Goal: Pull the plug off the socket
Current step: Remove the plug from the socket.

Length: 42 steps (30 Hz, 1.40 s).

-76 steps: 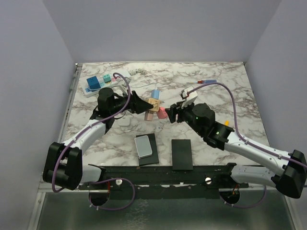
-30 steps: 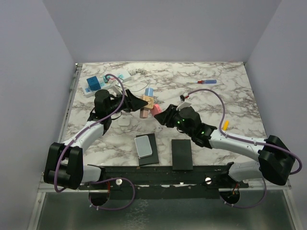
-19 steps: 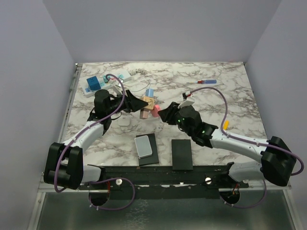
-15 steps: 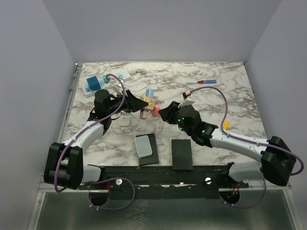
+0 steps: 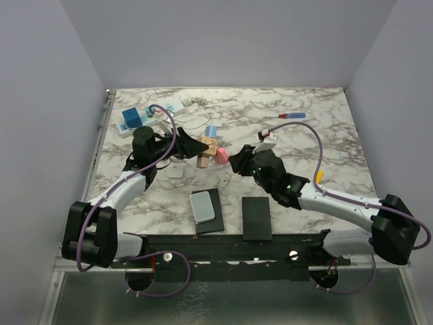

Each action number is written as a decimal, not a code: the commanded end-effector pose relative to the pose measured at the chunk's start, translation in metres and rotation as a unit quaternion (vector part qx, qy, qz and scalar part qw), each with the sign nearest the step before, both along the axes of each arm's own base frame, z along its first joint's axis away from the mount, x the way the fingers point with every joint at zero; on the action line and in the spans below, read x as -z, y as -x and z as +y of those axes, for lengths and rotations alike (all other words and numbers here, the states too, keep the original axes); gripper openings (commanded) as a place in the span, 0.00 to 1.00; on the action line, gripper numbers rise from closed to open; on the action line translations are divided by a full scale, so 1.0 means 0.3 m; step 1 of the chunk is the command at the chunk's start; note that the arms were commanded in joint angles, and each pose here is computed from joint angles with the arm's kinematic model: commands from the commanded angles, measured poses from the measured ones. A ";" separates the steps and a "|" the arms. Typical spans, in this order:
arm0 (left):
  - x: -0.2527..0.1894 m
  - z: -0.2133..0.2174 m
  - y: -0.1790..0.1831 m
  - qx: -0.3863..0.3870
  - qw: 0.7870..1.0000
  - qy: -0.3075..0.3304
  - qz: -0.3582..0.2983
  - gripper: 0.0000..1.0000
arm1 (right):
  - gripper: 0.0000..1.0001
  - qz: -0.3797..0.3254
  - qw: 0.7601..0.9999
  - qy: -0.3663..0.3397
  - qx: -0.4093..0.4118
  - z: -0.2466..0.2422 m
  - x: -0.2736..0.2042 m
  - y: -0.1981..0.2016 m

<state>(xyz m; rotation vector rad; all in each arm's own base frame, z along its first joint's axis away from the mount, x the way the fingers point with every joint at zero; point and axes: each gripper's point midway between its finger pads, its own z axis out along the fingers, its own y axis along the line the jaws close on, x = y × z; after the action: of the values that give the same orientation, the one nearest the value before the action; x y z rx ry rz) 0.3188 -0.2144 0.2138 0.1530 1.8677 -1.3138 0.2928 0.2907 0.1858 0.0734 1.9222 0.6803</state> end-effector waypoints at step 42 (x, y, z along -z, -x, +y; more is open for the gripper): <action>0.007 -0.044 0.045 0.113 0.993 -0.010 0.020 0.00 | 0.38 -0.133 0.937 0.195 -0.256 0.133 0.078 0.064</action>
<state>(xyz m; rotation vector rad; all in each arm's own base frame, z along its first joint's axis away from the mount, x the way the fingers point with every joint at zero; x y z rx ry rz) 0.3075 -0.2262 0.1972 0.2543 1.9824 -1.4372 0.2773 0.3260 0.1620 -0.6376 1.7995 0.6082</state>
